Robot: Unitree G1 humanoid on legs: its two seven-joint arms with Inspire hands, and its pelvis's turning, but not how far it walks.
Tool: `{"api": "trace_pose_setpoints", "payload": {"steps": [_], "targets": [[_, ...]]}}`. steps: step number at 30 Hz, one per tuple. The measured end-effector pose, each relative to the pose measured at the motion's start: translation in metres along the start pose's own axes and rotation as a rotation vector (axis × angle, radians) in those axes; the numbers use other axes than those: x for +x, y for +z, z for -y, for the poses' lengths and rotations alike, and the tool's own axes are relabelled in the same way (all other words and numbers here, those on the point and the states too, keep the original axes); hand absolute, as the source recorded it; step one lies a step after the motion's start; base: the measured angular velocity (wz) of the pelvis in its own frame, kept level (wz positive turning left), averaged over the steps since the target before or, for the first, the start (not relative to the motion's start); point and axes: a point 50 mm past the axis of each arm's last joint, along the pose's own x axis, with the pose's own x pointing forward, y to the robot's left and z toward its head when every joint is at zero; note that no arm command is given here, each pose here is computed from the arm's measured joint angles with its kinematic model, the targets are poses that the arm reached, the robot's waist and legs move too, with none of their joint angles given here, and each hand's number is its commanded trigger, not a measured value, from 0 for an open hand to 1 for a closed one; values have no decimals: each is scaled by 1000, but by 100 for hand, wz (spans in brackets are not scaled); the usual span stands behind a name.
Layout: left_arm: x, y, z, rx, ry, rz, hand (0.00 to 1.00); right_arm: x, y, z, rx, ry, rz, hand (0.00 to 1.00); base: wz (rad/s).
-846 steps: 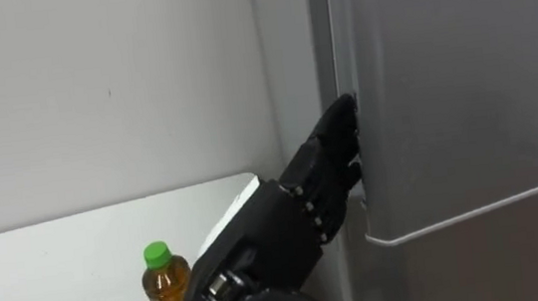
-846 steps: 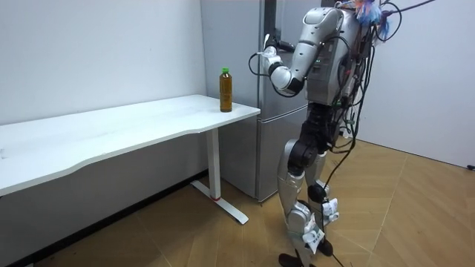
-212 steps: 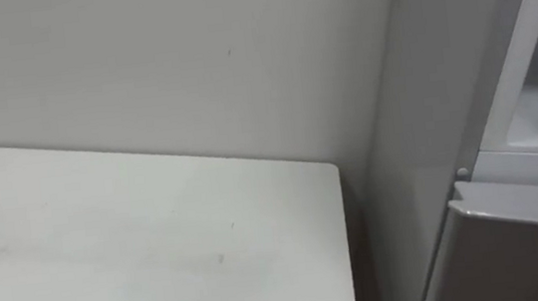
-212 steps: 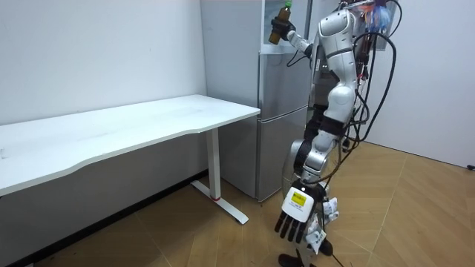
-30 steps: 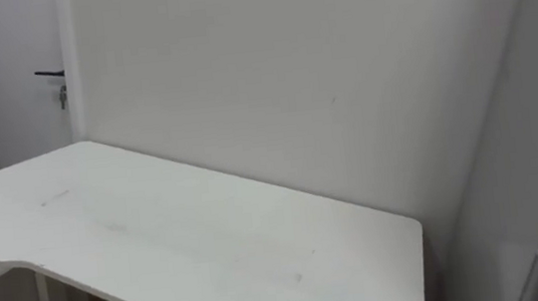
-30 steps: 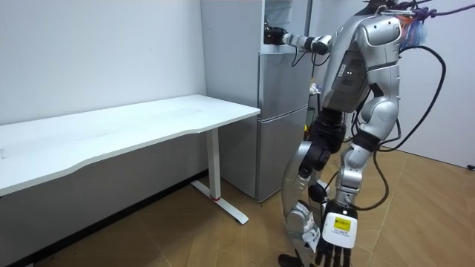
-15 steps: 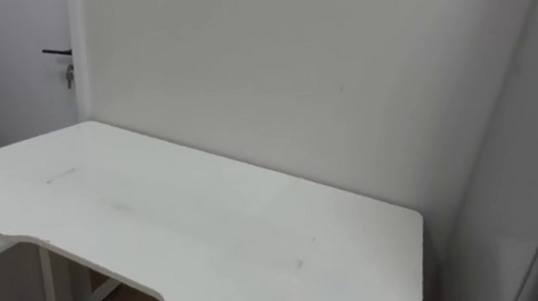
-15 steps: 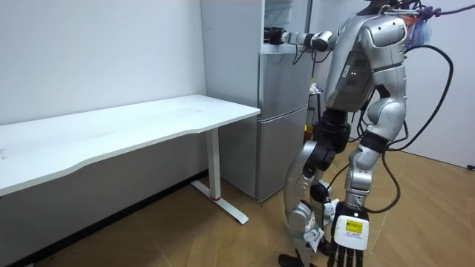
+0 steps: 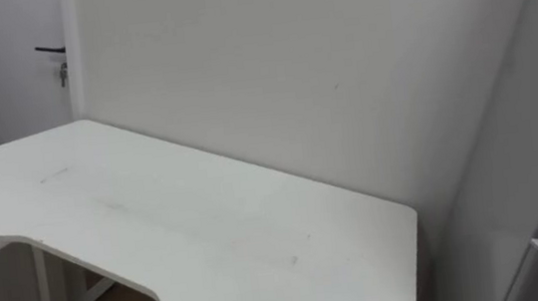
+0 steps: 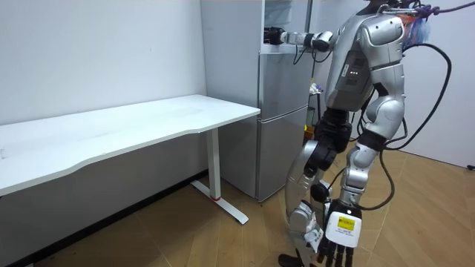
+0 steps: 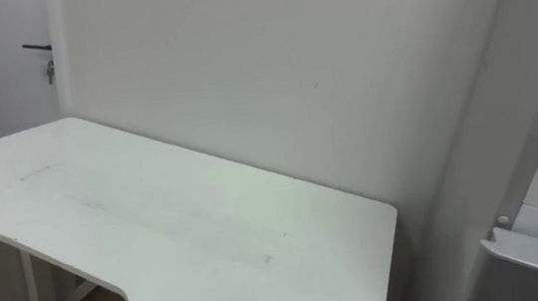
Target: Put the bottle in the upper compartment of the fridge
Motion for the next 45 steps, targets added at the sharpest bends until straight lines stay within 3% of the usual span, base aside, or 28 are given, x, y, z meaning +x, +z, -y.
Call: {"api": "trace_pose_setpoints", "payload": {"steps": [6, 15, 25, 36, 45], "targets": [[-1, 5, 9, -11, -8, 35, 0, -20, 27, -50, -57, 47, 220, 0, -22], [-5, 40, 25, 34, -49, 191, 0, -64, 33, -78, -93, 102, 409, 0, -14], [-5, 44, 31, 49, -60, 217, 0, -93, 40, -82, -143, 156, 525, 0, -7], [-3, 50, 35, 96, -64, 241, 0, -134, 54, -85, -76, 263, 671, 0, -11], [-4, 60, 43, 110, -86, 284, 0, -161, 53, -79, -41, 254, 758, 0, -12]]}}
